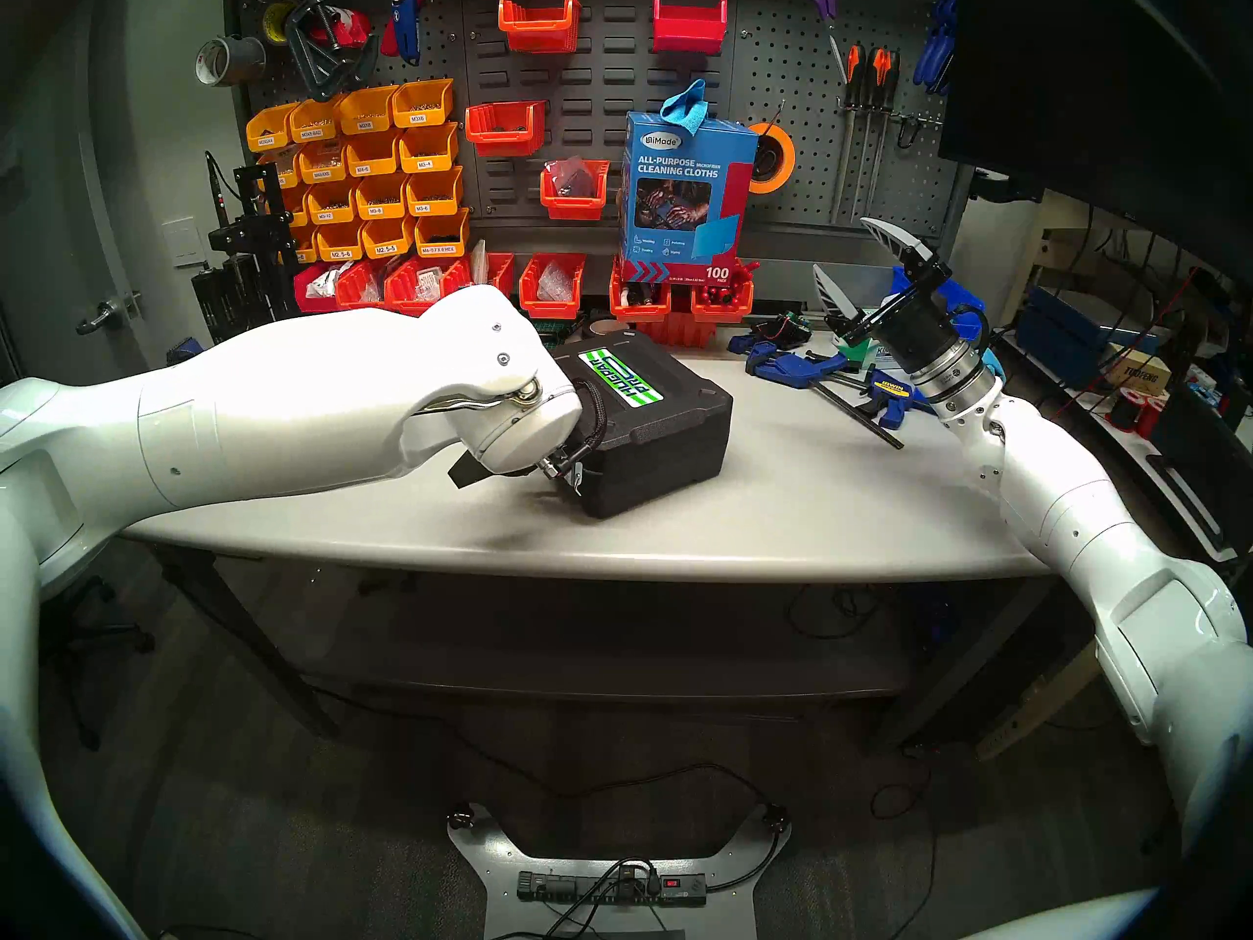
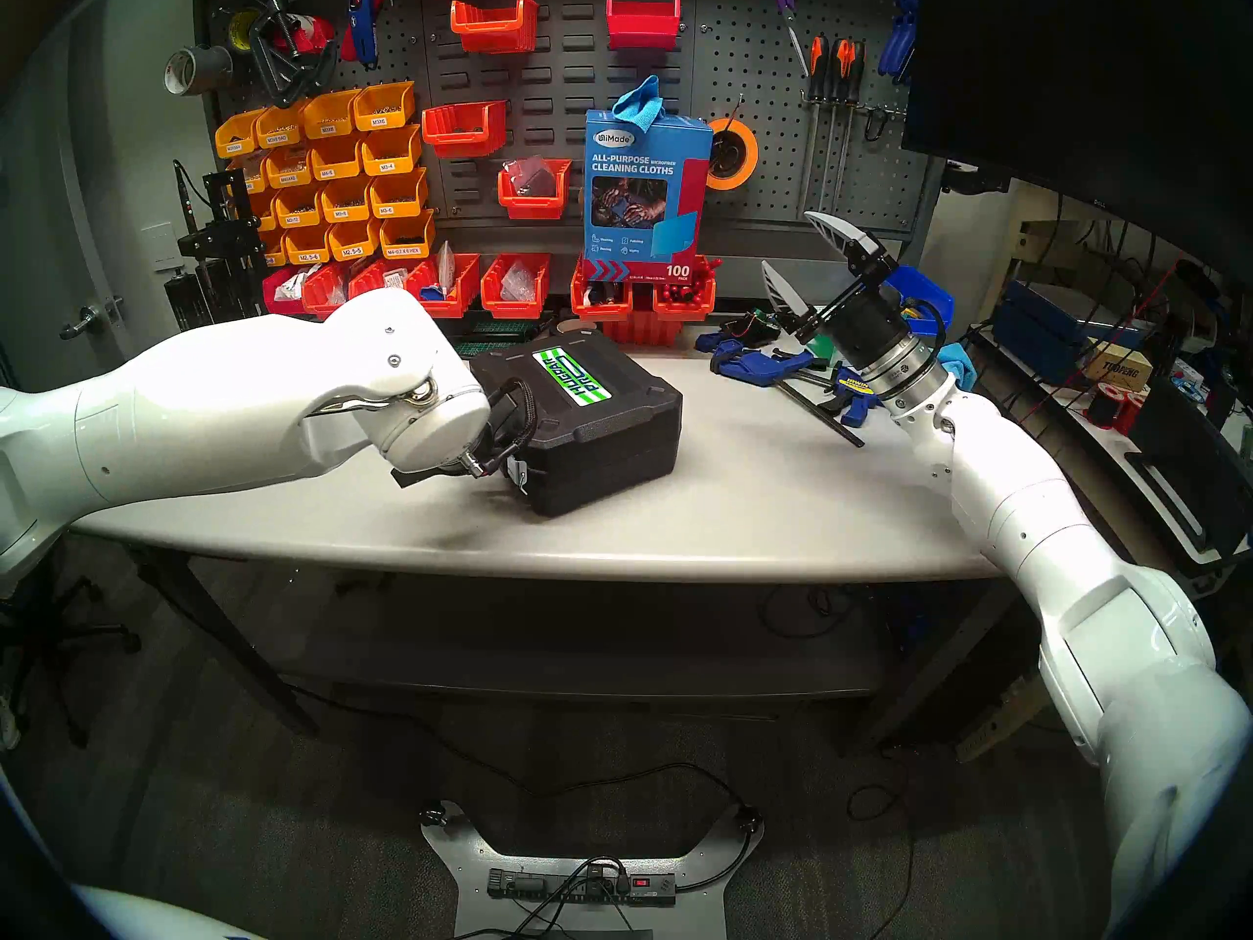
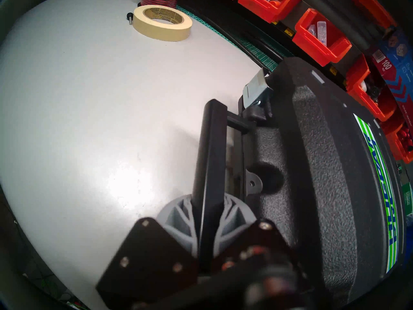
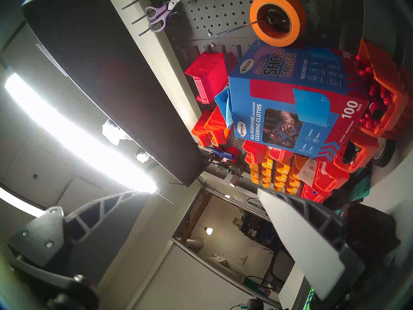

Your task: Open the tool box

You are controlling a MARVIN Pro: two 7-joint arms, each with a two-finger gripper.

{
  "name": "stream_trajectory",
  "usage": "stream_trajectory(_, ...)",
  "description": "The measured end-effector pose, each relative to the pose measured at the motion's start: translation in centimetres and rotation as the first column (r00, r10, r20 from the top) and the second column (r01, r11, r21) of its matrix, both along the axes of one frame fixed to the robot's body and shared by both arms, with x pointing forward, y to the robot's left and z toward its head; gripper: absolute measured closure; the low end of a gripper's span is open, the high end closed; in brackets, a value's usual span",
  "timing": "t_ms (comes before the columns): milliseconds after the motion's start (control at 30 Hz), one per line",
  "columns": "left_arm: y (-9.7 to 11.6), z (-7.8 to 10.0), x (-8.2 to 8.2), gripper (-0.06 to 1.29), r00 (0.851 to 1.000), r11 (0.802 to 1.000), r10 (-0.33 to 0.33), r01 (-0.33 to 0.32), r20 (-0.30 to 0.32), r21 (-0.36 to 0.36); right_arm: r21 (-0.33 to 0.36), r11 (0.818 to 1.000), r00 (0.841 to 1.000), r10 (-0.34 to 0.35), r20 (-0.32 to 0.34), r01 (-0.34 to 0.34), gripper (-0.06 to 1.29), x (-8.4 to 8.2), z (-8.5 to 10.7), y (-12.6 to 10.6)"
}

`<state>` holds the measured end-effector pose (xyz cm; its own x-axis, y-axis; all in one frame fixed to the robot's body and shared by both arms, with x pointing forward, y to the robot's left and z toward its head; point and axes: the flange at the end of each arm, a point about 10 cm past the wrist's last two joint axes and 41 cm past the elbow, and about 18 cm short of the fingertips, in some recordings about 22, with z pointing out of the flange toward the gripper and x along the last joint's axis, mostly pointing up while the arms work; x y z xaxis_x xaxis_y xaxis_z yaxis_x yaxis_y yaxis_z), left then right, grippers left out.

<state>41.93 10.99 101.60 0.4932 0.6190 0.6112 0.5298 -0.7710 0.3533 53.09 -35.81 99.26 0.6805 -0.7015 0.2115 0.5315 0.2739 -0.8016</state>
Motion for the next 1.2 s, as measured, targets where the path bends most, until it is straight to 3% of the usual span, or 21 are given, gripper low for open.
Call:
stream_trajectory(600,-3.8,-0.5,2.0,1.18,0.999,0.999,-0.014,0.016,0.052,-0.034,-0.011,0.999,0.999,0.045,0.012,-0.045,-0.02,-0.7,0.3,1.0)
stream_trajectory(1200,-5.0,-0.7,2.7,1.18,0.997,0.999,-0.006,0.009,0.073,-0.038,-0.016,0.997,0.997,0.070,0.010,-0.070,-0.02,-1.4,0.2,1.5)
